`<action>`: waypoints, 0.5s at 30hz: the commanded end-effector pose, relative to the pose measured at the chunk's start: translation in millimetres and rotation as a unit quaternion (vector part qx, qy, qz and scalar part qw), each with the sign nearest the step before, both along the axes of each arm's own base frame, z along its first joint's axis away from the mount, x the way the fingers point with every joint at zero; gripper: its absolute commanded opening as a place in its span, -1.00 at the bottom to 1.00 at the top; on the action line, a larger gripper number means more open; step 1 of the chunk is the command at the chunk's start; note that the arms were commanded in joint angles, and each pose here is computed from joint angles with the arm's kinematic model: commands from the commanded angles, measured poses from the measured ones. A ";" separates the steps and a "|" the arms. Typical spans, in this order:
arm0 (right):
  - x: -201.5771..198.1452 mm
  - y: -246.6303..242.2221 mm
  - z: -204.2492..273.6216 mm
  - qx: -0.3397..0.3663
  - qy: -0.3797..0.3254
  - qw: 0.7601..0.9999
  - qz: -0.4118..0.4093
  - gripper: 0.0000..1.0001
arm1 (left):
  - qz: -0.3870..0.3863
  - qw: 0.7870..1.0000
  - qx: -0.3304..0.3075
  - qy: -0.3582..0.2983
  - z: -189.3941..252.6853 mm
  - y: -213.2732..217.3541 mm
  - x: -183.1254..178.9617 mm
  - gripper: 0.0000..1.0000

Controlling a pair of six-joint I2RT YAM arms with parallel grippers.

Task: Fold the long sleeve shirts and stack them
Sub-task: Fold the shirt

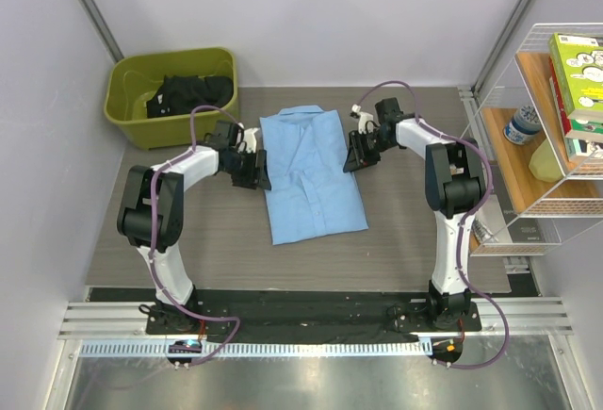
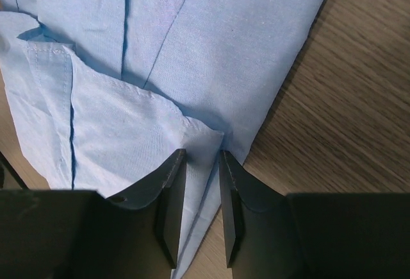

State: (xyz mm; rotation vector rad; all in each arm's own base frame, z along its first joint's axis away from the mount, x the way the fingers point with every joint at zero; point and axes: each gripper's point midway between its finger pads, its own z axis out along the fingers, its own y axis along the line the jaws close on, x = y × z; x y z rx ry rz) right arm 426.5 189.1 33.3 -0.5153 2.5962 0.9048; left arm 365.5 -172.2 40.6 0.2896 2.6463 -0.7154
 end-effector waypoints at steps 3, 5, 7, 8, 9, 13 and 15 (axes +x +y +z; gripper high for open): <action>7.8 12.4 14.0 0.029 -0.012 0.999 0.007 -0.40 | 0.002 1.000 0.001 -0.015 5.0 -0.2 12.3 0.11; 5.9 15.3 16.4 0.038 -0.010 0.999 0.011 -0.44 | -0.001 1.000 -0.008 -0.014 5.7 -3.4 11.9 0.07; 5.5 16.5 18.1 0.042 -0.010 0.999 0.013 -0.49 | -0.003 1.000 -0.015 -0.018 7.6 -6.0 14.2 0.05; 5.9 17.3 19.2 0.045 -0.010 0.999 0.013 -0.52 | -0.006 1.000 -0.021 -0.019 9.8 -8.0 14.1 0.05; 5.7 17.4 18.3 0.045 -0.008 0.999 0.012 -0.55 | -0.006 0.999 -0.024 -0.022 11.6 -8.4 15.5 0.03; 7.4 16.8 18.5 0.042 -0.010 0.999 0.010 -0.69 | -0.012 0.999 -0.038 -0.031 18.8 -13.6 17.8 -0.03; 7.3 16.4 18.2 0.041 -0.009 0.999 0.008 -0.87 | -0.012 0.999 -0.043 -0.032 21.1 -15.2 18.7 -0.10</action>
